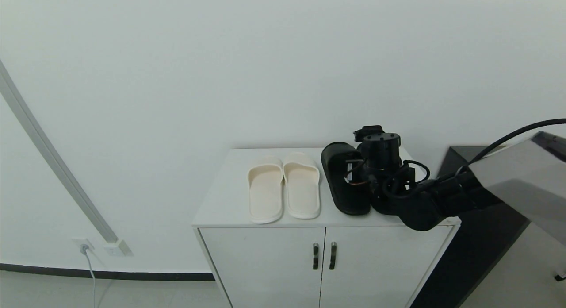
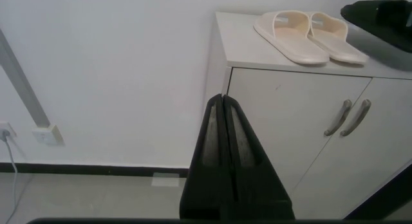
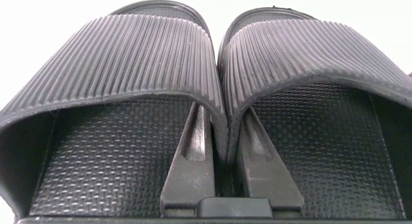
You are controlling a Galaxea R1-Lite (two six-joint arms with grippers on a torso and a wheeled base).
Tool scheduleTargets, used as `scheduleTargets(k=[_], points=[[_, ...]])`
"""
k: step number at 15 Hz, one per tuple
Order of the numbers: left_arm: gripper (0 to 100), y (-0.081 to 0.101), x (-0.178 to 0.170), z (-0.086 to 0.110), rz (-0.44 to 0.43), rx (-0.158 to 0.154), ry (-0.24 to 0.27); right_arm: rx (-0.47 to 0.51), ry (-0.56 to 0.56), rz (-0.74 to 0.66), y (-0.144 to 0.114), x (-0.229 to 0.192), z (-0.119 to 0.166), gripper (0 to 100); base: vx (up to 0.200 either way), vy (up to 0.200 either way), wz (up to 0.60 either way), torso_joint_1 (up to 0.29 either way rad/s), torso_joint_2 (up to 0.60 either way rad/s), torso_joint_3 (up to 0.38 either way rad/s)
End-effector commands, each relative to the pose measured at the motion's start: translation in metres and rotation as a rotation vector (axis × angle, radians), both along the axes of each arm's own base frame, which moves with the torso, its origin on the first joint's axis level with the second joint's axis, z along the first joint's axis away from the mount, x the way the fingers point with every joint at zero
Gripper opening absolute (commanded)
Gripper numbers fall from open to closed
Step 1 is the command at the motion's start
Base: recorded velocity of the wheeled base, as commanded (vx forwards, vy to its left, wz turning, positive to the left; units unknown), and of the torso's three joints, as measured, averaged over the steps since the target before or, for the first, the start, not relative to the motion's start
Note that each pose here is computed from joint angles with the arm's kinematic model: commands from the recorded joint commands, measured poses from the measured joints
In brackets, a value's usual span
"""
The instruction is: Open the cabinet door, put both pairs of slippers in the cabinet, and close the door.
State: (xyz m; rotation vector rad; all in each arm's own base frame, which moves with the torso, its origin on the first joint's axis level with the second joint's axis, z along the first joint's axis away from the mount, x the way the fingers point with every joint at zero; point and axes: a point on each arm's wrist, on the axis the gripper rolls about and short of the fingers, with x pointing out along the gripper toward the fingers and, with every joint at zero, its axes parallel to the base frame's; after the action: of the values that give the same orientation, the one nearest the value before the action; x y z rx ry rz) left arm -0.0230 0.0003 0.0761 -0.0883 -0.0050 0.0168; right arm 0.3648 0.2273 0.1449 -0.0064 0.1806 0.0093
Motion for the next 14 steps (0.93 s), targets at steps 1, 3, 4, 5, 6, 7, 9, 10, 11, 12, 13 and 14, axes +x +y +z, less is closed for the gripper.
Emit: scheduleTargets(k=[1, 3, 4, 5, 6, 7, 9, 10, 11, 12, 13, 14], points=[[0, 0.0, 0.0, 0.0, 0.0, 0.001, 0.001, 0.029, -0.023, 0.092, -0.011, -0.043, 0.033, 0, 0.0, 0.0, 0.0, 0.0, 0.0, 0.0], [0, 0.0, 0.0, 0.0, 0.0, 0.001, 0.001, 0.047, -0.005, 0.238, -0.018, -0.078, 0.043, 0, 0.0, 0.0, 0.0, 0.0, 0.0, 0.0], [0, 0.0, 0.0, 0.0, 0.0, 0.002, 0.001, 0.056, 0.007, 0.328, -0.023, -0.095, 0.046, 0, 0.0, 0.0, 0.0, 0.0, 0.0, 0.0], [0, 0.0, 0.0, 0.0, 0.0, 0.001, 0.001, 0.066, 0.02, 0.411, -0.028, -0.11, 0.048, 0, 0.0, 0.0, 0.0, 0.0, 0.0, 0.0], [0, 0.0, 0.0, 0.0, 0.0, 0.002, 0.001, 0.067, 0.033, 0.474, -0.035, -0.124, 0.048, 0, 0.0, 0.0, 0.0, 0.0, 0.0, 0.0], [0, 0.0, 0.0, 0.0, 0.0, 0.001, 0.001, 0.051, 0.039, 0.535, -0.041, -0.136, 0.048, 0, 0.0, 0.0, 0.0, 0.0, 0.0, 0.0], [0, 0.0, 0.0, 0.0, 0.0, 0.001, 0.001, 0.033, 0.064, 0.659, -0.057, -0.162, 0.043, 0, 0.0, 0.0, 0.0, 0.0, 0.0, 0.0], [0, 0.0, 0.0, 0.0, 0.0, 0.001, 0.001, 0.038, 0.072, 0.706, -0.059, -0.17, 0.042, 0, 0.0, 0.0, 0.0, 0.0, 0.0, 0.0], [0, 0.0, 0.0, 0.0, 0.001, 0.001, 0.001, 0.046, 0.087, 0.798, -0.064, -0.183, 0.041, 0, 0.0, 0.0, 0.0, 0.0, 0.0, 0.0], [0, 0.0, 0.0, 0.0, 0.0, 0.001, 0.001, 0.043, 0.093, 0.816, -0.065, -0.189, 0.041, 0, 0.0, 0.0, 0.0, 0.0, 0.0, 0.0], [0, 0.0, 0.0, 0.0, 0.001, 0.001, 0.003, 0.042, 0.096, 0.825, -0.063, -0.191, 0.04, 0, 0.0, 0.0, 0.0, 0.0, 0.0, 0.0], [0, 0.0, 0.0, 0.0, 0.001, 0.001, 0.001, 0.038, 0.107, 0.84, -0.061, -0.194, 0.038, 0, 0.0, 0.0, 0.0, 0.0, 0.0, 0.0]])
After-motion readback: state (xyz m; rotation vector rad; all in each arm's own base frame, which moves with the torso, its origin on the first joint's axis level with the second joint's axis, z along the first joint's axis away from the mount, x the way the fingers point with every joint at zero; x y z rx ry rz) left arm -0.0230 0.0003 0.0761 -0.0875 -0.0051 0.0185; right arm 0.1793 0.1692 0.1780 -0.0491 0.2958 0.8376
